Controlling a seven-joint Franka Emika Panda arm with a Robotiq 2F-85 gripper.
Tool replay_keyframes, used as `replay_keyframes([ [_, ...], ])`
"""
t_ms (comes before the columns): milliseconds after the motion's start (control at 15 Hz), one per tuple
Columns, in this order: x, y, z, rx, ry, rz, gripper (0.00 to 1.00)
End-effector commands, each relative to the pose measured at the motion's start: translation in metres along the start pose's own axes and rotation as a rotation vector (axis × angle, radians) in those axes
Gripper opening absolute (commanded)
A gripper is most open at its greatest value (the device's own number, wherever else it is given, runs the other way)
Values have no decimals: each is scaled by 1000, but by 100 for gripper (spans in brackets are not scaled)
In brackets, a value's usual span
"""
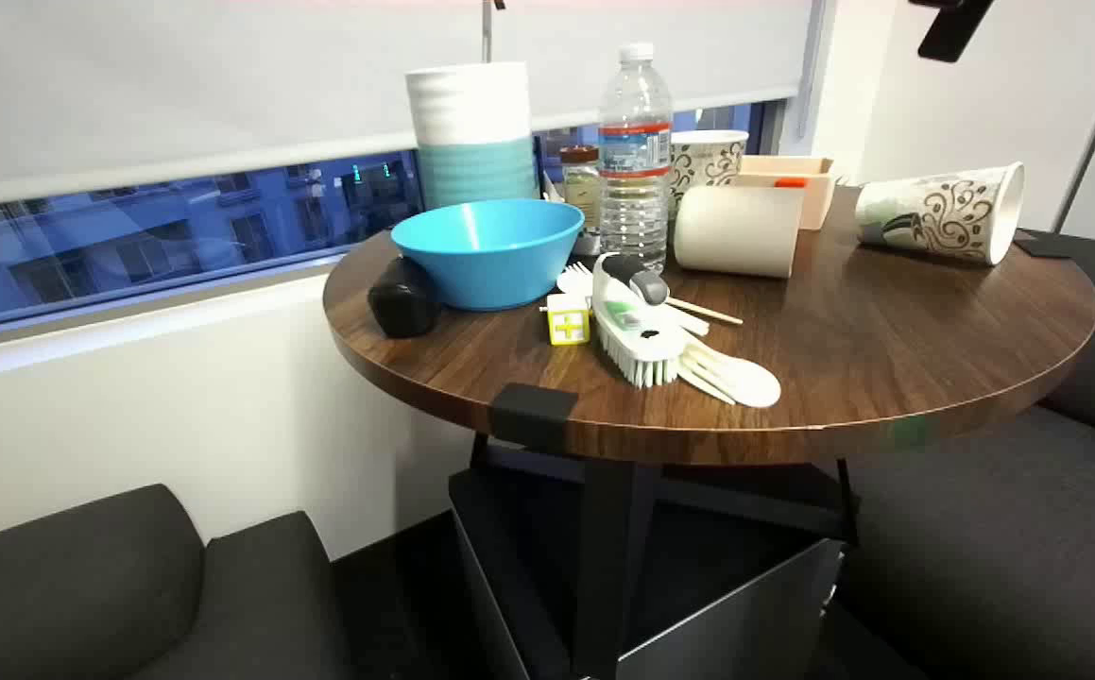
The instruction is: Pick up the white mug and paper cup one by one and place them the right way up on the table
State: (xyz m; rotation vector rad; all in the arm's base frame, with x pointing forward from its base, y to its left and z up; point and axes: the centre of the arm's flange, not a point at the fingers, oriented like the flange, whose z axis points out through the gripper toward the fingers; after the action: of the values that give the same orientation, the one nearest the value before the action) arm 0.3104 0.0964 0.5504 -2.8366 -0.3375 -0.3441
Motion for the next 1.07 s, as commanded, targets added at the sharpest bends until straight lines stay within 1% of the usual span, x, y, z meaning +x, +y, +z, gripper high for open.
replay_keyframes([
  [0,0,0,0,0,0,0,100],
  [533,0,0,0,0,0,0,100],
  [600,2,4,4,41,21,21,100],
  [667,3,6,6,44,31,51,100],
  [867,8,16,15,98,79,193,100],
  [1000,5,30,26,103,87,300,100],
])
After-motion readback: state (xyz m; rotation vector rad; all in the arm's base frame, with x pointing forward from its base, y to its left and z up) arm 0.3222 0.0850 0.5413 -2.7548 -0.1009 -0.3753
